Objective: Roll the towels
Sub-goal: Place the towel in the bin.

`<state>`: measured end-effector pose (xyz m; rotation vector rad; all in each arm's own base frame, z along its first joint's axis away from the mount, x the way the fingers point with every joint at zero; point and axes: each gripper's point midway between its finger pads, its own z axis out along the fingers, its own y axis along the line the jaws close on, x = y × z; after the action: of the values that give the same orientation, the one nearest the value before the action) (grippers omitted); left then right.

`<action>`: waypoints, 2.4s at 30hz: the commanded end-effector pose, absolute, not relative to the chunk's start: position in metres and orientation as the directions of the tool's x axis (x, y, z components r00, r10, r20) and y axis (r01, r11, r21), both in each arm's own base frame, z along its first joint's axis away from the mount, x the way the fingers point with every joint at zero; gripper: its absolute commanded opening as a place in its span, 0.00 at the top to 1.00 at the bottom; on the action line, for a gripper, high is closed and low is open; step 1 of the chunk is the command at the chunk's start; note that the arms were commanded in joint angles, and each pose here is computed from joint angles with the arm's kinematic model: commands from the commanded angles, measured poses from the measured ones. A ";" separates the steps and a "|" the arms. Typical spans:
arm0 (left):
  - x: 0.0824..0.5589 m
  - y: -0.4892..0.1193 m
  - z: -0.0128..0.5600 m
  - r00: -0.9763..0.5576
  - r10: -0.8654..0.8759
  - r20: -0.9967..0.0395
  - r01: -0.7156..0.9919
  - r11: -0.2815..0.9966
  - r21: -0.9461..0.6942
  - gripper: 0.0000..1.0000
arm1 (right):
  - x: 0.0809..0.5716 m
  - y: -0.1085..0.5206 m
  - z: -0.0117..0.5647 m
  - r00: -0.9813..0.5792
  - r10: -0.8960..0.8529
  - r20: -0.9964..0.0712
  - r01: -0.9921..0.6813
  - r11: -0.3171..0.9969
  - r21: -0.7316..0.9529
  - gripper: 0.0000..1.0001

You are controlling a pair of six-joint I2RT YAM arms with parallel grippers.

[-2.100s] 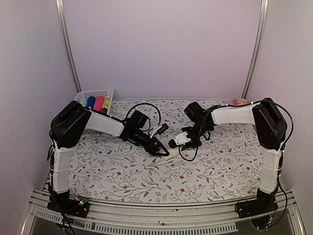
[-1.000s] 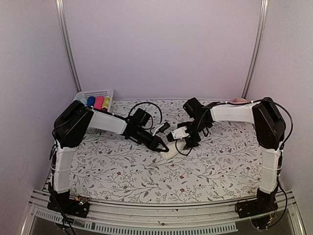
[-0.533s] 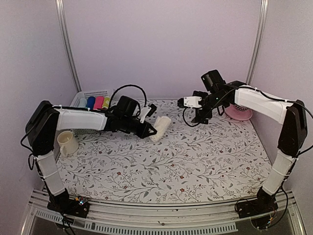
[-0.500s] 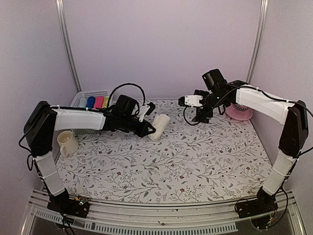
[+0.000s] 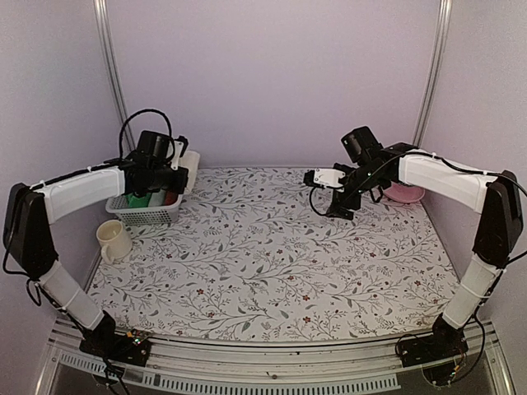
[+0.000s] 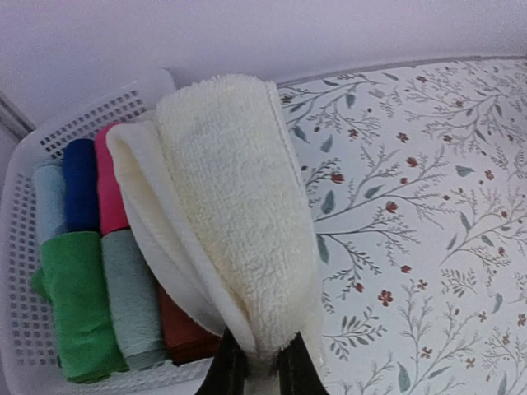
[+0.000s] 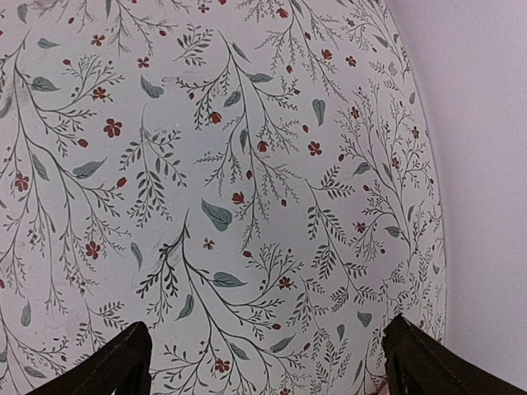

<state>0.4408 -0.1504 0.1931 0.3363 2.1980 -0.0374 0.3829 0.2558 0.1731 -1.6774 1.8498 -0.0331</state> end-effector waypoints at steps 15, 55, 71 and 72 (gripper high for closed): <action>0.470 0.006 0.141 -0.805 0.225 -0.549 -0.049 0.897 0.439 1.00 | 0.374 0.265 0.141 -0.024 -0.889 -0.457 -0.923 0.195 -0.331 0.01; 0.458 -0.003 0.114 -0.861 0.039 -0.508 0.066 0.997 -0.036 0.44 | 0.367 0.274 0.135 -0.002 -0.886 -0.464 -0.937 0.164 -0.309 0.01; 0.463 0.025 0.120 -0.824 0.001 -0.566 -0.063 0.994 0.093 0.47 | 0.360 0.281 0.130 0.014 -0.889 -0.458 -0.944 0.140 -0.300 0.01; 0.464 0.021 0.118 -0.826 0.002 -0.564 -0.051 0.996 0.079 0.49 | 0.360 0.281 0.129 0.013 -0.889 -0.457 -0.944 0.139 -0.298 0.01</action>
<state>0.4602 0.0198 0.1188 -0.0186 2.5611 0.1126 0.3654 0.2766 0.1385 -1.7307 1.8759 0.1101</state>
